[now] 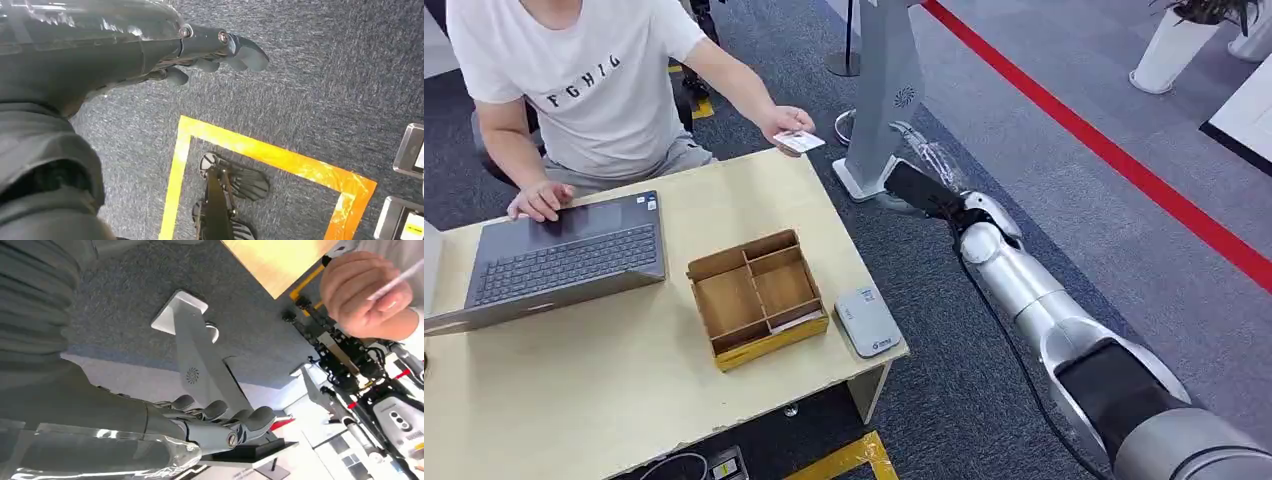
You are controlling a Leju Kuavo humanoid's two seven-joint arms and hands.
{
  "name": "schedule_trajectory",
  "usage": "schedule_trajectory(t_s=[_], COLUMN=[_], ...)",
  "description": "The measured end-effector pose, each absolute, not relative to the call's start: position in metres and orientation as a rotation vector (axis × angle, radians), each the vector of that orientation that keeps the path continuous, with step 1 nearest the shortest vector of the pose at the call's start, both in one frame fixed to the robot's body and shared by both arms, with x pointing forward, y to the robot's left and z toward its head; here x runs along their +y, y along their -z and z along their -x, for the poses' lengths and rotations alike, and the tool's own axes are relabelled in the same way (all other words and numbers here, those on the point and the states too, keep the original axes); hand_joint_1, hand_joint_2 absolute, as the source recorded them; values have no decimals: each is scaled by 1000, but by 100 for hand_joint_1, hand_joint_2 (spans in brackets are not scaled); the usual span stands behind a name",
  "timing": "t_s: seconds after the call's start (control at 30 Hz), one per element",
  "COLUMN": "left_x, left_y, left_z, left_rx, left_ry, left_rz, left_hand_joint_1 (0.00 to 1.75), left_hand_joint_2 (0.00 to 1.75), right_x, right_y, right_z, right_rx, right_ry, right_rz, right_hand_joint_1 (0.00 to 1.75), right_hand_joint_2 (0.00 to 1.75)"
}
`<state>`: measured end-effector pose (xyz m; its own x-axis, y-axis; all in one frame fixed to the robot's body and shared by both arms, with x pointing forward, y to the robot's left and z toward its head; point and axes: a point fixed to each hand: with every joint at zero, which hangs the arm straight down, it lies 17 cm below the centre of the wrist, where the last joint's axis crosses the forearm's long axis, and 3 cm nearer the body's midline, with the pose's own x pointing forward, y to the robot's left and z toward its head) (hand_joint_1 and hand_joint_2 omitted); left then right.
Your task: Pass the card to the sensor for recognition and then transmit it.
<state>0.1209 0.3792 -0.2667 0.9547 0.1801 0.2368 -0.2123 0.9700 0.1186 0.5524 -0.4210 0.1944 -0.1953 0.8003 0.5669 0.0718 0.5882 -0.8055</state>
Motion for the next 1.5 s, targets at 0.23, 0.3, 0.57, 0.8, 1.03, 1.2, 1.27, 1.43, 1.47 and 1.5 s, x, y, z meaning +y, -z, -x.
schedule_trajectory(t_s=[0.23,0.3,0.57,0.8,1.03,1.2,1.27,1.43,1.47,1.5], left_x=[380,380,379,383,382,382,382,382,382,382], left_y=[267,267,267,265,265,265,266,266,266,266], left_z=[-121,-121,-121,-124,-123,-123,-123,-123,-123,-123], left_rx=[-227,-229,-231,-248,-247,-247,-246,-245,-245,-244], left_ry=[-180,-174,-150,-144,-136,-135,-135,-136,-137,-139], left_rz=[-147,-147,-147,-149,-149,-149,-149,-150,-150,-149], left_hand_joint_1=[0,0,0,0,0,0,0,0,0,0], left_hand_joint_2=[0,0,0,0,0,0,0,0,0,0], right_x=[-409,-407,-396,-391,-386,-386,-385,-382,-381,-380], right_y=[-201,-204,-209,-217,-217,-210,-207,-203,-202,-202], right_z=[-558,-560,-568,-581,-588,-590,-590,-591,-591,-592], right_rx=[-1665,-1671,-1691,-1693,-1696,-1678,-1671,-1662,-1662,-1663], right_ry=[-825,-832,-867,-885,-894,-900,-908,-917,-922,-925], right_rz=[750,753,754,768,776,784,784,787,788,790], right_hand_joint_1=[0,0,0,0,0,0,0,175,175,175], right_hand_joint_2=[175,175,175,175,175,175,175,175,175,175])
